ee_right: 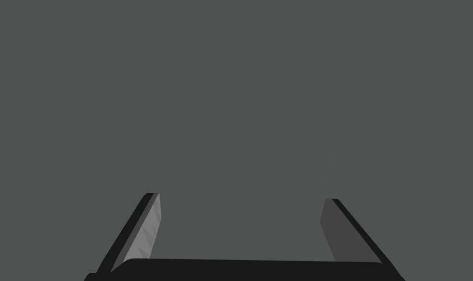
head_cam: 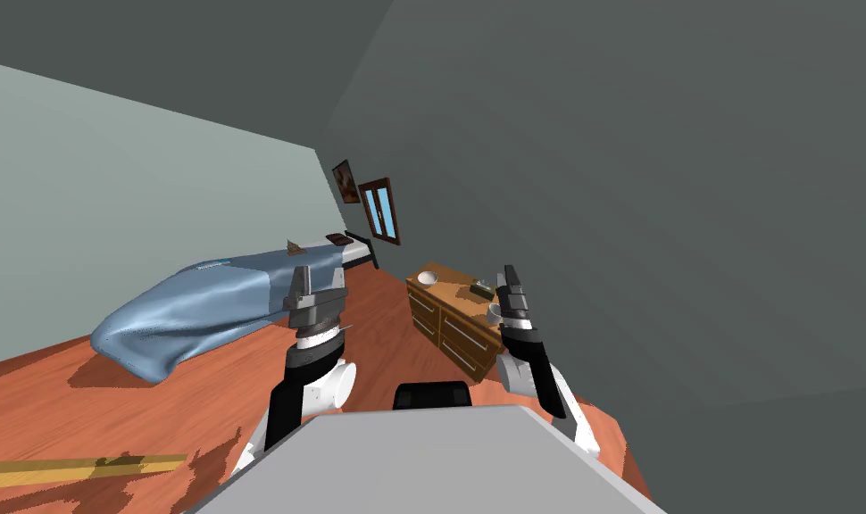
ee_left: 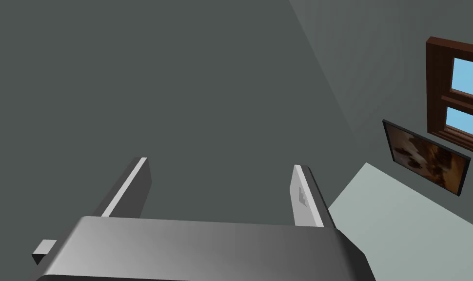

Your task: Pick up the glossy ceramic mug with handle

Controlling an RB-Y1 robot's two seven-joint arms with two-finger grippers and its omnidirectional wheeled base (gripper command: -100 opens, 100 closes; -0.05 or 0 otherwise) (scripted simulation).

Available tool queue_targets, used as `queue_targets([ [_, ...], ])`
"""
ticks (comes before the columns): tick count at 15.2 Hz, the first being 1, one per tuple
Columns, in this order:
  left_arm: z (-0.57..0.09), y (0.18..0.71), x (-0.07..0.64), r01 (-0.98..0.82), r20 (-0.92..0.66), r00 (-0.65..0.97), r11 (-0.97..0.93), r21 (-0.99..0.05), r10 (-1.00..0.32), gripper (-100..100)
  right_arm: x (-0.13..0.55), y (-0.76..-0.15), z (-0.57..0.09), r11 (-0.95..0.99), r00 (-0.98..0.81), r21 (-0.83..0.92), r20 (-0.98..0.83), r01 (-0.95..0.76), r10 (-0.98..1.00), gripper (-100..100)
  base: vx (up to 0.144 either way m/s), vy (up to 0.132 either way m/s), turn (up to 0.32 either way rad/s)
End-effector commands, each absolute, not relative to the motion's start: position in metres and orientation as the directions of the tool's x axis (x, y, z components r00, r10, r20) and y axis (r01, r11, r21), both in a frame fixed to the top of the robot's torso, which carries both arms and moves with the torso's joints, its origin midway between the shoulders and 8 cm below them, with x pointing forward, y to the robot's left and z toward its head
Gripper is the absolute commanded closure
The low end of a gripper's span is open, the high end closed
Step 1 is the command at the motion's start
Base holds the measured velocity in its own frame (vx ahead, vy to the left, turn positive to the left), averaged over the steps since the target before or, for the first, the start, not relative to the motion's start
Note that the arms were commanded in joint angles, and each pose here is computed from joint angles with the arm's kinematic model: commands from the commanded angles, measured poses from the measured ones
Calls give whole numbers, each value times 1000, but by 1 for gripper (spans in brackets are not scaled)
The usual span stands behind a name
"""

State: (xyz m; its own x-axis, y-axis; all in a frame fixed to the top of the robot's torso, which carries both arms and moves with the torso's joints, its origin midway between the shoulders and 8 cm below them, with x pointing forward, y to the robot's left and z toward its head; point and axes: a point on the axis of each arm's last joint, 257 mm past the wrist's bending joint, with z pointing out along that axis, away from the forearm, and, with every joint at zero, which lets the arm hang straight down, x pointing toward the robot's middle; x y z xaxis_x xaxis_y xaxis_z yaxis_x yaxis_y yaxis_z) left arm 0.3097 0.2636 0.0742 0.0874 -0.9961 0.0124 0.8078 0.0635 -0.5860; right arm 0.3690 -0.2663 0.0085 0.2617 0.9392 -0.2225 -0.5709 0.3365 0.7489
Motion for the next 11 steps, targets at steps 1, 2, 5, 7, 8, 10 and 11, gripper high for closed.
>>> queue_targets([
  [1, 74, 264, 310, 808, 12, 87, 64, -586, -996, 0, 371, -263, 1, 358, 242, 748, -265, -559, 933, -100, -9, 8, 17],
  [2, 74, 264, 310, 808, 12, 87, 64, -586, -996, 0, 373, -262, -6, 371, 230, 750, -291, -547, 929, -100, -22, 23, 44],
  [5, 74, 264, 310, 808, 13, 87, 63, -586, -996, 0, 375, -259, -16, 397, 206, 747, -341, -533, 917, -100, -27, 35, 30],
  [7, 74, 264, 310, 808, 13, 87, 63, -586, -996, 0, 378, -257, -28, 422, 183, 746, -385, -515, 904, -100, -28, 37, 29],
  [8, 74, 264, 310, 808, 13, 87, 63, -586, -996, 0, 380, -257, -41, 443, 164, 749, -420, -493, 893, -100, -30, 39, 54],
  [10, 74, 264, 310, 808, 13, 87, 63, -586, -996, 0, 382, -257, -56, 471, 138, 747, -465, -470, 874, -100, -32, 45, 46],
  [11, 74, 264, 310, 808, 13, 87, 63, -586, -996, 0, 381, -256, -57, 480, 129, 740, -481, -471, 867, -100, -33, 55, 45],
])
